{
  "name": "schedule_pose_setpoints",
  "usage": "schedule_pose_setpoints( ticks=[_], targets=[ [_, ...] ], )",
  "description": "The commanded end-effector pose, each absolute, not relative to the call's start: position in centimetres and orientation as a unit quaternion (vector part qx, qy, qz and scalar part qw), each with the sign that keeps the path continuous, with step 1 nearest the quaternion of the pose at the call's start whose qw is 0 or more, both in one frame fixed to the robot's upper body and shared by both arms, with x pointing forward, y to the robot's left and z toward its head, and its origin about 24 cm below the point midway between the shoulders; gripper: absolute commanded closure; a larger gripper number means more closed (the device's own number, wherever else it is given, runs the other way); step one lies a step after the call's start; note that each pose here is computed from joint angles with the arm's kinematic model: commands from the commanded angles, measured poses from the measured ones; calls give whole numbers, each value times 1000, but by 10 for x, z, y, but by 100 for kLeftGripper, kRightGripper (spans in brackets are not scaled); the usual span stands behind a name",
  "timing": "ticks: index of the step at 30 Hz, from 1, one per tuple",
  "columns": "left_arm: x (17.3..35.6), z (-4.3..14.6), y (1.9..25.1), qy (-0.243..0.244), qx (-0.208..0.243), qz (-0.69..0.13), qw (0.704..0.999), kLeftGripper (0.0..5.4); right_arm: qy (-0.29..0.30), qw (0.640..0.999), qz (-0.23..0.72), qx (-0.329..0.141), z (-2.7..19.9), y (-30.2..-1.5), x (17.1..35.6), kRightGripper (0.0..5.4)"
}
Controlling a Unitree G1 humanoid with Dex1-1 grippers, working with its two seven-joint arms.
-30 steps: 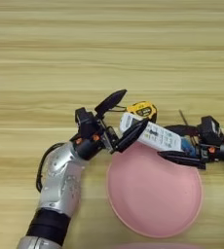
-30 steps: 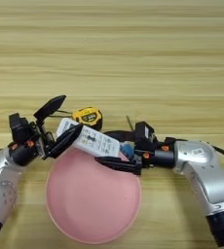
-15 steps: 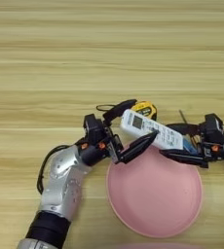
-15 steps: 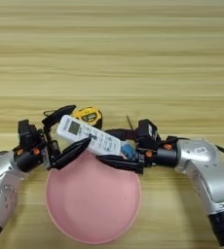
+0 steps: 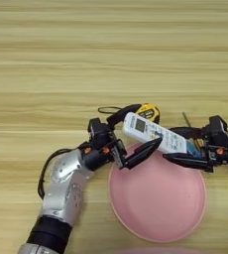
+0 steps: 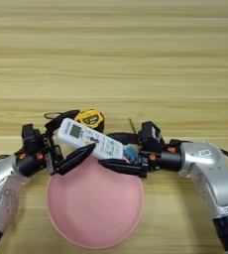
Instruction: Move the objects on the table
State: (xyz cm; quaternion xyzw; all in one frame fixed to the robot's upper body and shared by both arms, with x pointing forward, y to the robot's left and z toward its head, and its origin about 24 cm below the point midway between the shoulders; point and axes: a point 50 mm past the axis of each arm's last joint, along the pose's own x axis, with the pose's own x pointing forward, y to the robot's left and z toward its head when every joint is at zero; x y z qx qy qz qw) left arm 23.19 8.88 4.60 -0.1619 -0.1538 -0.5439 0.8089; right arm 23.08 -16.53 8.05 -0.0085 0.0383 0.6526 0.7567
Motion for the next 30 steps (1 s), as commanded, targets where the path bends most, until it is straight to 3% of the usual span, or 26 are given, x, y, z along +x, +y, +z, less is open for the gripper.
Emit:
schedule_pose_setpoints(
  ticks=[1,13,17,21,30],
  targets=[
    [231,45,88,-153,-158,-547,808,0,29,751,660,-7,90,-166,232,248],
    [229,45,86,-152,-156,-553,804,0,45,745,666,13,91,-169,237,248],
    [228,45,85,-154,-157,-556,801,36,55,745,663,36,89,-174,242,248],
    [227,47,85,-158,-157,-558,799,1,69,744,663,49,85,-177,247,248],
    [226,48,84,-163,-158,-560,796,0,106,722,682,54,73,-177,242,248]
  ],
)
